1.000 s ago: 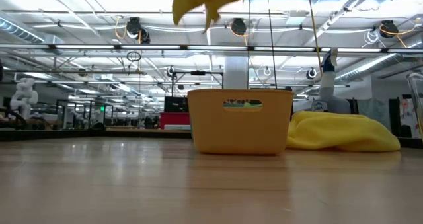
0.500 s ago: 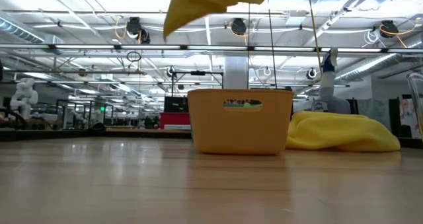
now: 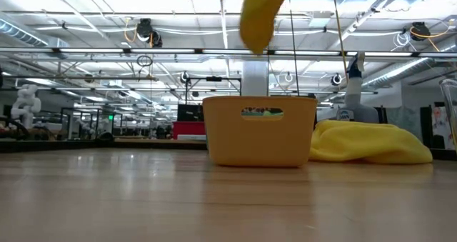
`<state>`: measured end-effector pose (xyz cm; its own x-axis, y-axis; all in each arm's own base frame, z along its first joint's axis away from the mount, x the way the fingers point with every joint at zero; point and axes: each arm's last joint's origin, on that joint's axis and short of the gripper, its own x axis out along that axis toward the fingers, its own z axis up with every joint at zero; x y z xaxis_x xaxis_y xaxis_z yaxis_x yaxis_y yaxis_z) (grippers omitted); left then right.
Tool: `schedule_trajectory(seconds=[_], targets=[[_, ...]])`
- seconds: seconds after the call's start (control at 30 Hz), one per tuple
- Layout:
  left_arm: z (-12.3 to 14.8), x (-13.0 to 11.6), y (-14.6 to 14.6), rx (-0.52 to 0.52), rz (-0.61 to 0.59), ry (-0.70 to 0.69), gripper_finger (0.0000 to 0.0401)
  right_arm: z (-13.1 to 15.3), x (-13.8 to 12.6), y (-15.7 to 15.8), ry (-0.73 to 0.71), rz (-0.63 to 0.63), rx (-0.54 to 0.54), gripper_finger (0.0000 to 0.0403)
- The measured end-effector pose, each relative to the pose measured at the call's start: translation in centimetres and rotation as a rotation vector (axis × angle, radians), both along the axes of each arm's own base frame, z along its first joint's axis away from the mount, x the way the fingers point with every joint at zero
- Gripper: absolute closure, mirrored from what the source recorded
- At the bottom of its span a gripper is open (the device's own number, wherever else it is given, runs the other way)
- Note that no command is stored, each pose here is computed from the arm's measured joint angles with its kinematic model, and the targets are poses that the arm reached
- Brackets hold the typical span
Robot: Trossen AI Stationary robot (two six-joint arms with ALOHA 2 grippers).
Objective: Sort microfiber towel by color & place in baskets
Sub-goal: Put the left yellow microfiber towel into the yellow bin
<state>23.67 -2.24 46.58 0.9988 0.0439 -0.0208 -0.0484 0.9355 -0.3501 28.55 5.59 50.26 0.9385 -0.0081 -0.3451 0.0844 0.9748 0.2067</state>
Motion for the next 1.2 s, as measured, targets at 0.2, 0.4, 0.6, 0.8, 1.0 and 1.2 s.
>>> schedule_trajectory(seconds=[0.2, 0.4, 0.6, 0.8, 1.0, 1.2], targets=[[0.3, -0.1, 0.1, -0.002, 0.047, -0.031, 0.0189, 0.6, 0.1, -0.5, -0.056, -0.003, 0.003, 0.0403], [-0.1, 1.2, 0.0, -0.018, 0.054, -0.036, 0.0189, 0.4, 0.1, -0.3, -0.038, 0.104, -0.085, 0.0403], [-1.2, 3.3, -0.9, -0.080, 0.006, -0.019, 0.0189, 0.8, 0.3, -0.8, -0.077, -0.012, -0.135, 0.0403], [-2.6, 5.1, -2.0, -0.096, 0.023, 0.032, 0.0189, 1.2, 0.7, -1.0, -0.131, -0.026, -0.175, 0.0403], [-4.0, 6.9, -2.7, -0.086, 0.084, 0.056, 0.0189, 1.9, 0.8, -0.9, -0.194, -0.018, -0.200, 0.0403], [-3.6, 8.1, -3.1, -0.063, 0.128, -0.061, 0.0189, 2.1, 0.7, -0.6, -0.216, -0.001, -0.148, 0.0403]])
